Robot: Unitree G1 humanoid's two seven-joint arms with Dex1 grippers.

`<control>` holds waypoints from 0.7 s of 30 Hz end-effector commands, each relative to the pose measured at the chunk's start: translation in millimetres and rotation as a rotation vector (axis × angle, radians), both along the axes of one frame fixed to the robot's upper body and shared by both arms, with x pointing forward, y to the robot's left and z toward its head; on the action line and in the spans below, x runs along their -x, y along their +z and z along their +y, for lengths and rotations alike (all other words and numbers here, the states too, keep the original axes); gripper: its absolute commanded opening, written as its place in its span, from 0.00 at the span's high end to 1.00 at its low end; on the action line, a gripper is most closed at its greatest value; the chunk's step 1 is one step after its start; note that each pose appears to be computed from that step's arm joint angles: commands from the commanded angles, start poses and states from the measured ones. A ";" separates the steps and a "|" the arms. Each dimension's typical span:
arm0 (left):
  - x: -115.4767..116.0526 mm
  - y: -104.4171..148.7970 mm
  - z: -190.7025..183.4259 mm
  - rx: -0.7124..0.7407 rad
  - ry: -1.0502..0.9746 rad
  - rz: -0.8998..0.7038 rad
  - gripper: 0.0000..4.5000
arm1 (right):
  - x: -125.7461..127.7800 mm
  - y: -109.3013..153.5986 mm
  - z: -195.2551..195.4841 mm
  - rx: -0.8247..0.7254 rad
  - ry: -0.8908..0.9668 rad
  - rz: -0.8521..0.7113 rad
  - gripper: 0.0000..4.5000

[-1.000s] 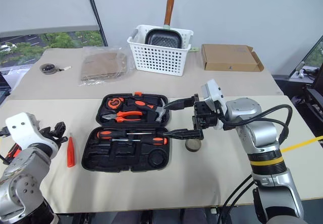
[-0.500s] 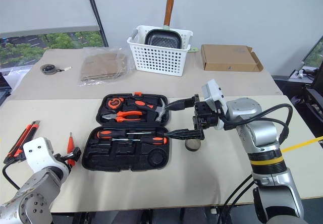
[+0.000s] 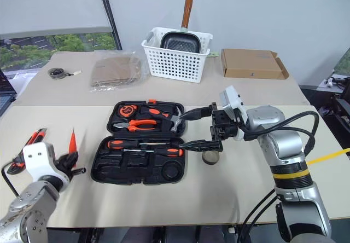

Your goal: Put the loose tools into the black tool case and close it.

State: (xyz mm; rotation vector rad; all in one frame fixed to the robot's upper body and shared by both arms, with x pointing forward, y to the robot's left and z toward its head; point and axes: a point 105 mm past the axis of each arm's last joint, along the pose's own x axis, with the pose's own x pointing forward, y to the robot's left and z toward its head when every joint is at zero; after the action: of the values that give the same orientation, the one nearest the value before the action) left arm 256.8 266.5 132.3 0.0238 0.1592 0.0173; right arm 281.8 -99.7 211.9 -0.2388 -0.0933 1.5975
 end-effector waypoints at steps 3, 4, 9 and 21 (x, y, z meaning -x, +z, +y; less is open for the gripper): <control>-3.0 33.4 -39.3 -0.142 -0.553 -0.144 0.90 | 8.0 8.9 -7.2 -0.024 -0.018 -0.028 0.00; -1.4 32.9 -44.1 -0.179 -0.651 -0.139 0.90 | 8.3 8.0 -7.6 -0.022 -0.023 -0.027 0.00; 3.3 19.7 -54.7 -0.378 -1.117 -0.045 0.90 | 11.2 3.1 -14.4 -0.004 -0.057 -0.019 0.00; -34.5 -2.7 -57.0 -0.680 -1.493 0.129 0.90 | 19.3 1.2 -19.5 -0.011 -0.122 -0.033 0.00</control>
State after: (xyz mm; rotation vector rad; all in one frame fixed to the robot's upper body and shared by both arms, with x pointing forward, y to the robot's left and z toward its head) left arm 288.9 209.5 127.2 0.7801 0.2268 -1.4080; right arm 268.5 -119.9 198.0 -0.2369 -0.0457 1.4653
